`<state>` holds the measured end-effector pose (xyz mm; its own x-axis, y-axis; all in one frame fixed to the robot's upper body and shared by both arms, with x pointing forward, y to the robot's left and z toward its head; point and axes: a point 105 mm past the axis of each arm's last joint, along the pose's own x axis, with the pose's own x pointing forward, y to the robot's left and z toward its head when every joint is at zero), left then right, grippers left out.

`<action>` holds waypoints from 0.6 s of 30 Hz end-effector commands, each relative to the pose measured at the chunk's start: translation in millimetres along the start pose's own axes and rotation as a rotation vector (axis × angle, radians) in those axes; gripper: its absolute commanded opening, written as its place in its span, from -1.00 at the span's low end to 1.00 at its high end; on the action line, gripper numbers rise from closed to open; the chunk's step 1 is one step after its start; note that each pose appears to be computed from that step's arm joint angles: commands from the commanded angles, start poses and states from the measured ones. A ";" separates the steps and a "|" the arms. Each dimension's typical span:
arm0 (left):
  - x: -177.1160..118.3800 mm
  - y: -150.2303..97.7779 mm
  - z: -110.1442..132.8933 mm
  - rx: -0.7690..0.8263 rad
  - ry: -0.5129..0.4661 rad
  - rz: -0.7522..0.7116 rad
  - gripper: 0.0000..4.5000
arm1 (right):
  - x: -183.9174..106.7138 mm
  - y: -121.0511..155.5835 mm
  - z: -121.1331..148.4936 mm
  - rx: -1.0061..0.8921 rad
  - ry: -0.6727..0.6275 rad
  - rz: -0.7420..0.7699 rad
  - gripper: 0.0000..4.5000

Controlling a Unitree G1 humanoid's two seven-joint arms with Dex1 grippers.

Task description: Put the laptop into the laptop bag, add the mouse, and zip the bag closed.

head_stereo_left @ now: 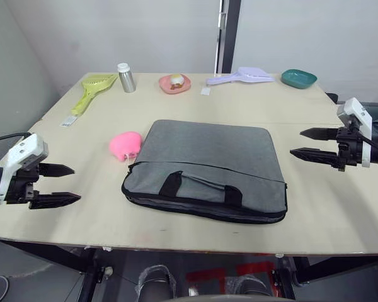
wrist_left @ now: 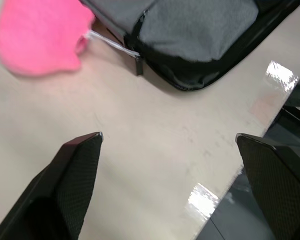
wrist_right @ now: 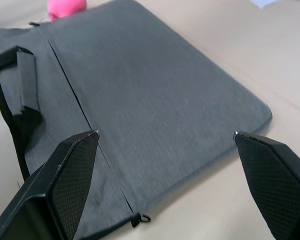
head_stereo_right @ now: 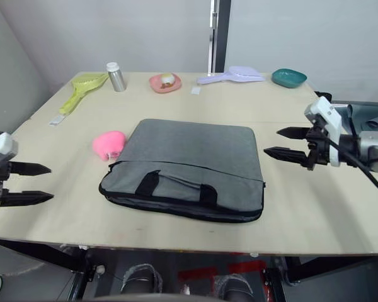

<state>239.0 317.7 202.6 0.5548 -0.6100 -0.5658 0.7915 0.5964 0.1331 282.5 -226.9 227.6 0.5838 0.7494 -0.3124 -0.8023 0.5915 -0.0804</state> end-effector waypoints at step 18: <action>42.9 -94.0 108.0 0.329 -0.450 -0.286 1.00 | 62.2 46.2 -24.5 0.040 -0.039 0.183 0.47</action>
<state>220.1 188.7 248.9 0.3410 -0.9065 -0.2490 0.9186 0.2650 0.2931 274.8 -159.8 180.7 0.4238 0.8602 -0.2837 -0.8924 0.4501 0.0316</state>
